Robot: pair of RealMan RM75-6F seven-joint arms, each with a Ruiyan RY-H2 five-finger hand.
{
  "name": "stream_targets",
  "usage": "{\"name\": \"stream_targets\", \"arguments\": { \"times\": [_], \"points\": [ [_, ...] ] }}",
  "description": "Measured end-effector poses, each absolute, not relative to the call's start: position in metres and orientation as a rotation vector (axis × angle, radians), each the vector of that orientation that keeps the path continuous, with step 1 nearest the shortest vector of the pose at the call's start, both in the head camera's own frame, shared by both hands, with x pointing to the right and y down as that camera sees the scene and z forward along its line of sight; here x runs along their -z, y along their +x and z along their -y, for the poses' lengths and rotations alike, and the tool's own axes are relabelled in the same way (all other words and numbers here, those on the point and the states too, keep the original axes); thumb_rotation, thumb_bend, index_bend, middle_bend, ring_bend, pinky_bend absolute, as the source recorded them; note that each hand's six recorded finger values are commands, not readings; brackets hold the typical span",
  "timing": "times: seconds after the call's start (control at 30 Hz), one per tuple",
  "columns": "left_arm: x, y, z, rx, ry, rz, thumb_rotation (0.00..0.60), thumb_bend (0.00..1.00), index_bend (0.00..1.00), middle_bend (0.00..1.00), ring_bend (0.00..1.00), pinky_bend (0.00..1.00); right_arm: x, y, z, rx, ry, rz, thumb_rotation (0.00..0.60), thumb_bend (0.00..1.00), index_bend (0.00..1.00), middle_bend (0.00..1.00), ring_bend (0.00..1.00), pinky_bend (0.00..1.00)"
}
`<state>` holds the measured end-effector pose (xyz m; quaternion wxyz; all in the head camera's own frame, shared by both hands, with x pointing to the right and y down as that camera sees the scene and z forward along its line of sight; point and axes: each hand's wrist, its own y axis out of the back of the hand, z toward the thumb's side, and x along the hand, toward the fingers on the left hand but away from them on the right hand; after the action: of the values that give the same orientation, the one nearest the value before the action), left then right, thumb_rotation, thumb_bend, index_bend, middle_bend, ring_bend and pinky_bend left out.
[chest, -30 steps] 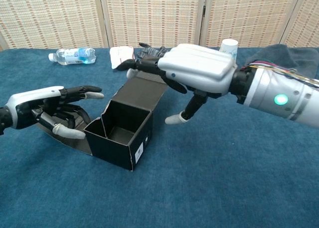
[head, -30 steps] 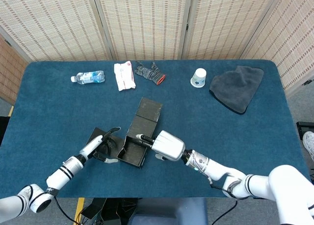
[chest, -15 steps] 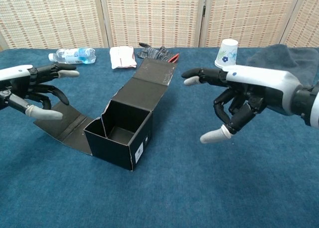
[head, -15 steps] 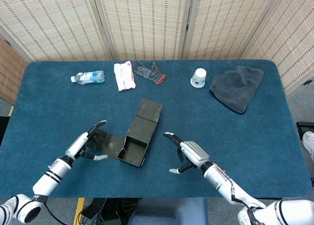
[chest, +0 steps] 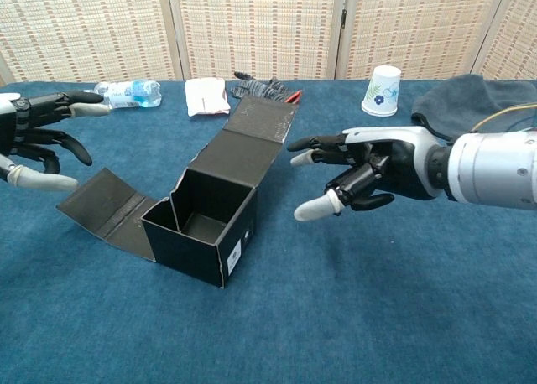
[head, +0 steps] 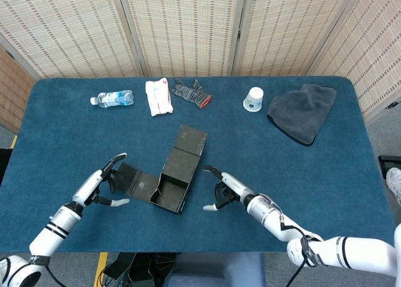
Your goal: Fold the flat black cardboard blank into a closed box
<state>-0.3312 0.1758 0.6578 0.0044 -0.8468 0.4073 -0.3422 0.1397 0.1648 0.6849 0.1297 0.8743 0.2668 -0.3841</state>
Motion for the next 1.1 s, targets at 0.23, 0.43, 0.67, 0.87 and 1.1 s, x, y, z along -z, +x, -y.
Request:
{"name": "stream_targets", "arguments": {
  "times": [0.23,0.43,0.67,0.87,1.1],
  "points": [
    [-0.658,-0.34,-0.178,1.095,-2.634,-1.289,0.6,0.0,0.03,0.04,0.35,0.59,-0.703,0.12,-0.141,1.099,2.507,-0.727,0.6,0.07,0.0,0.0,0.66,1.0],
    [-0.659,-0.347,-0.177,1.106,-2.619,-1.322,0.6,0.0,0.03,0.04,0.35,0.59,-0.716,0.1,-0.116,1.089,2.539,-0.743,0.6,0.07,0.0,0.0,0.66,1.0],
    [-0.661,-0.353,-0.174,1.121,-2.611,-1.343,0.6,0.0,0.03,0.04,0.35,0.59,-0.72,0.067,-0.082,1.059,2.581,-0.752,0.6,0.07,0.0,0.01,0.66,1.0],
    [-0.662,-0.356,-0.172,1.118,-2.608,-1.362,0.6,0.0,0.03,0.04,0.35,0.59,-0.712,0.046,-0.067,1.038,2.639,-0.724,0.6,0.07,0.0,0.0,0.66,1.0],
    [-0.662,-0.353,-0.173,1.095,-2.628,-1.368,0.6,0.0,0.03,0.04,0.35,0.59,-0.687,0.068,-0.095,0.999,2.704,-0.679,0.6,0.01,0.0,0.0,0.66,1.0]
  ]
}}
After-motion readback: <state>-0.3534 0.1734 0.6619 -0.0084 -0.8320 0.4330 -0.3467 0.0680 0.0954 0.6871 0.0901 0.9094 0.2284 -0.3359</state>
